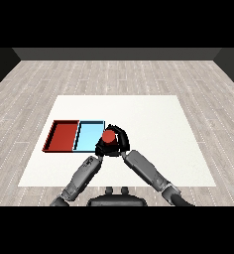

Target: Pick the red can and put it in the red box

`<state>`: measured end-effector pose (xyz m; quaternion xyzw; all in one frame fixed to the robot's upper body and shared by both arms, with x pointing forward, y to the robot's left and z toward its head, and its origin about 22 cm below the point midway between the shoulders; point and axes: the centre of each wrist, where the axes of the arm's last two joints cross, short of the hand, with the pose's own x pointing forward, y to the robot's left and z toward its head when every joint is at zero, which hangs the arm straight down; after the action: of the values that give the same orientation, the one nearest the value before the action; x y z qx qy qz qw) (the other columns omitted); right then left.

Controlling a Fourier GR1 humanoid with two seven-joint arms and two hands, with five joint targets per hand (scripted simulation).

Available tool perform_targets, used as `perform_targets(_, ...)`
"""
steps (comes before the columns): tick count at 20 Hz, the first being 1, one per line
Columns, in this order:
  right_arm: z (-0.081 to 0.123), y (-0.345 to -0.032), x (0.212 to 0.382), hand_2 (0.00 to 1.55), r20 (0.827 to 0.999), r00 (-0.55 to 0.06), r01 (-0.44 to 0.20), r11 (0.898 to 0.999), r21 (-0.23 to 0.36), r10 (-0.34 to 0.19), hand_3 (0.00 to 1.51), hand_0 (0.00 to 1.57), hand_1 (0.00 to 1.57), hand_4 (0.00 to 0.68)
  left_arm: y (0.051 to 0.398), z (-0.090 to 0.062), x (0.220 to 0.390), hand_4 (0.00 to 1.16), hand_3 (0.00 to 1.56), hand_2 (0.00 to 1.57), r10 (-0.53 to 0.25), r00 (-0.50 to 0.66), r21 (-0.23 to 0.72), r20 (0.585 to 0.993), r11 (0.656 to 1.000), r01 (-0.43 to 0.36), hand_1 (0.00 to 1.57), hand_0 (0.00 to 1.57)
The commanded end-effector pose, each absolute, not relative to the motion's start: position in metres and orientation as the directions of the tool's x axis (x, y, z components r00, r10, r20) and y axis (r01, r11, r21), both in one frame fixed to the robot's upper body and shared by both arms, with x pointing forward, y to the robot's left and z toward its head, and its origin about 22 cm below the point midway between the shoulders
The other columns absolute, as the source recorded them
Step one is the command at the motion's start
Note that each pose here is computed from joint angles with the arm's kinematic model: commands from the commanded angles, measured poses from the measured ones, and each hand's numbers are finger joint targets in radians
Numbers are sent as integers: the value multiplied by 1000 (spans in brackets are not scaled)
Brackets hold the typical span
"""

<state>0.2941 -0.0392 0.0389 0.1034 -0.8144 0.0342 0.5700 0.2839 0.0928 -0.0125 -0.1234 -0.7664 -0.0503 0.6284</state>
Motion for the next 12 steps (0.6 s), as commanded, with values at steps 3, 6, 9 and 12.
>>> perform_targets(3,24,-30,273,1446,940,-317,-243,969,48,-126,1366,1408,1408,627,86,-13,282,949,1355,1414,123,-139,-115,983,991,64,1331,1331)
perform_targets(6,47,-27,294,1458,939,-314,-236,969,69,-143,1379,1529,1529,626,73,-8,273,912,1380,1497,53,-104,-50,993,998,30,1571,1571)
perform_targets(9,39,-30,288,1462,942,-305,-233,970,65,-136,1376,1547,1547,605,82,-28,278,855,1403,1489,1,-119,1,993,1000,14,1523,1523)
perform_targets(12,48,-32,293,1447,930,-332,-240,967,81,-160,1379,1463,1463,607,81,-21,292,1004,1408,1513,4,-169,-8,986,1000,-26,1568,1568)
